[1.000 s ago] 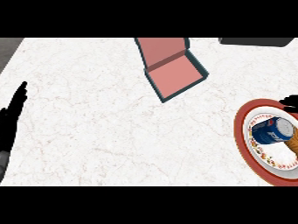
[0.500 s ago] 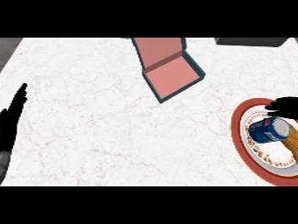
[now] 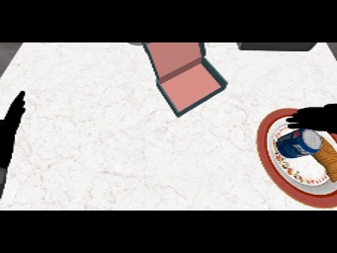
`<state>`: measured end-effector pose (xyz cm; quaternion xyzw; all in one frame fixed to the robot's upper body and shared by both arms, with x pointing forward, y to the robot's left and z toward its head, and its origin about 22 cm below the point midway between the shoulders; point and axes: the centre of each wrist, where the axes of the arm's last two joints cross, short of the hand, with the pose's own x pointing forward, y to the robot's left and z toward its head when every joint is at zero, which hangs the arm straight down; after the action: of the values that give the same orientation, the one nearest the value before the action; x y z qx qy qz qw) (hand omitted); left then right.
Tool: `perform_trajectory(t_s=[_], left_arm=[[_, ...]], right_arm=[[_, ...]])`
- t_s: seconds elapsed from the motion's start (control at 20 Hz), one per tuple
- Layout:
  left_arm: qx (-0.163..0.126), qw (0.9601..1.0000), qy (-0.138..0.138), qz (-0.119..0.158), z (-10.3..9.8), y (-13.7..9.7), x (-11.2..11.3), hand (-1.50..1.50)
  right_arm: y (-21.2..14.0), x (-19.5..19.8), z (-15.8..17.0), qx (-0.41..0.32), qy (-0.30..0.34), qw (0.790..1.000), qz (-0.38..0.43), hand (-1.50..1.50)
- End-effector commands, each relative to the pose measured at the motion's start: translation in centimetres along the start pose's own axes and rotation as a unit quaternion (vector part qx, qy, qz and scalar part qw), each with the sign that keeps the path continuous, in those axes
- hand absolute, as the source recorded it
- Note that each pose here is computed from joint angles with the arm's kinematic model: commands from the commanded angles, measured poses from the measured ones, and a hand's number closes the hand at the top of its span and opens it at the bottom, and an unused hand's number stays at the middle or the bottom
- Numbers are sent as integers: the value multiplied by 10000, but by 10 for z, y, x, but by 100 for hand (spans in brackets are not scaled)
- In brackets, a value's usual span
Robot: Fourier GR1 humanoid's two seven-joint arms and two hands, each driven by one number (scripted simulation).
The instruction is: Pick the croissant from the plate and place it in the cardboard box
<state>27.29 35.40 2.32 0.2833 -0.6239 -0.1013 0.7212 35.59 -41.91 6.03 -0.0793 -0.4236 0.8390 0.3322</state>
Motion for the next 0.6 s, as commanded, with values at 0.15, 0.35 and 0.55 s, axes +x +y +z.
perform_trajectory(t_s=[0.15, 0.35, 0.55], left_arm=[[31, 10000, 29, 3, -3, 1, -13, 0], [52, 10000, 5, -28, 15, -3, -15, 0], [80, 10000, 36, -43, 3, -16, -4, 0]], right_arm=[[13, 0, -22, 28, -579, 9983, -63, -150], [23, -4, -5, 195, -834, 9962, -137, -150], [0, -4, -3, 58, -1108, 9937, -125, -150]])
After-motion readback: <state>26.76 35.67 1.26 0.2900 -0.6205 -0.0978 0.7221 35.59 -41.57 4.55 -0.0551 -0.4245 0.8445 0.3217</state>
